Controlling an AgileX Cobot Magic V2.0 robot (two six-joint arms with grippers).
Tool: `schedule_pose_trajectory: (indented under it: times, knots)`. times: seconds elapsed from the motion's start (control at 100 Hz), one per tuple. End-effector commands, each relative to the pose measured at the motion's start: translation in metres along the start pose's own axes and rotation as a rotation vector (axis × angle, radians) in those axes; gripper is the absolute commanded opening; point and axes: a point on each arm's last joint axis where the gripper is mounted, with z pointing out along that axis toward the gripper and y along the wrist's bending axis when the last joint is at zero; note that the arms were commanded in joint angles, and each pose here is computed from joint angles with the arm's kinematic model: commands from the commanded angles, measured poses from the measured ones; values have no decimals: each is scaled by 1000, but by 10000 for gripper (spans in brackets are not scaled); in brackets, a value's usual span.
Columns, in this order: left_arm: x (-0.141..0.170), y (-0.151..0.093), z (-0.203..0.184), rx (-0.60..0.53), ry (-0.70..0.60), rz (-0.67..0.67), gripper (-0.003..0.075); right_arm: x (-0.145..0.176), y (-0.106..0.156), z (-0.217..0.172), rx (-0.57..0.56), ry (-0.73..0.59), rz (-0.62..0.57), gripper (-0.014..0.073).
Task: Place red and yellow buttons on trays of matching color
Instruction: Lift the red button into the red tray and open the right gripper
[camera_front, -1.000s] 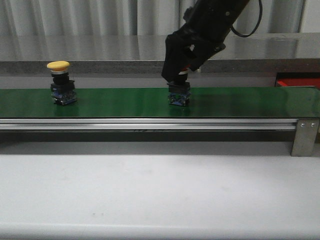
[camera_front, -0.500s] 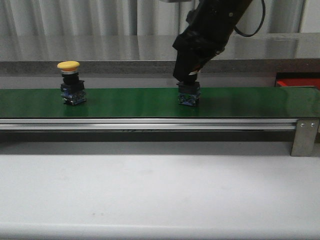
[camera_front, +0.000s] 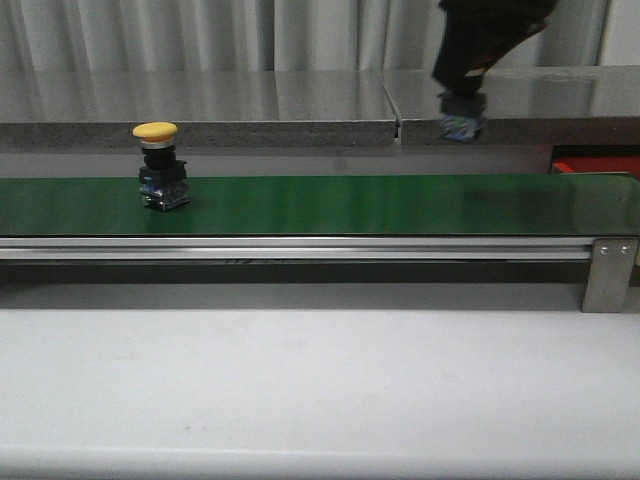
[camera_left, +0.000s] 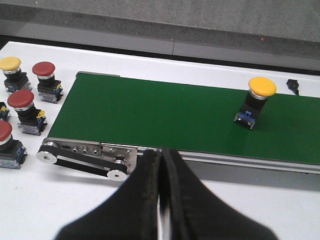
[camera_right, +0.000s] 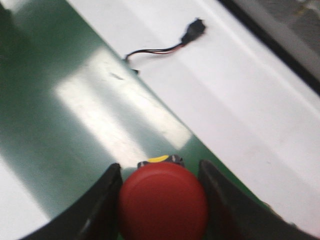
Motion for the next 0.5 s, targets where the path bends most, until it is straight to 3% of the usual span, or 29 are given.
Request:
schedule_pose_trajectory:
  times: [0.0,0.23,0.49]
  knots:
    - [-15,-3,-4,15,-98,0,-20,-9,-23,-50,111,-121,37,211]
    - [-15,-3,-4,15,-98,0,-20,35,-103,-78,296,-126,228,211]
    - [-15,-3,-4,15,-98,0,-20,75,-158,-72,418,-137,352,211]
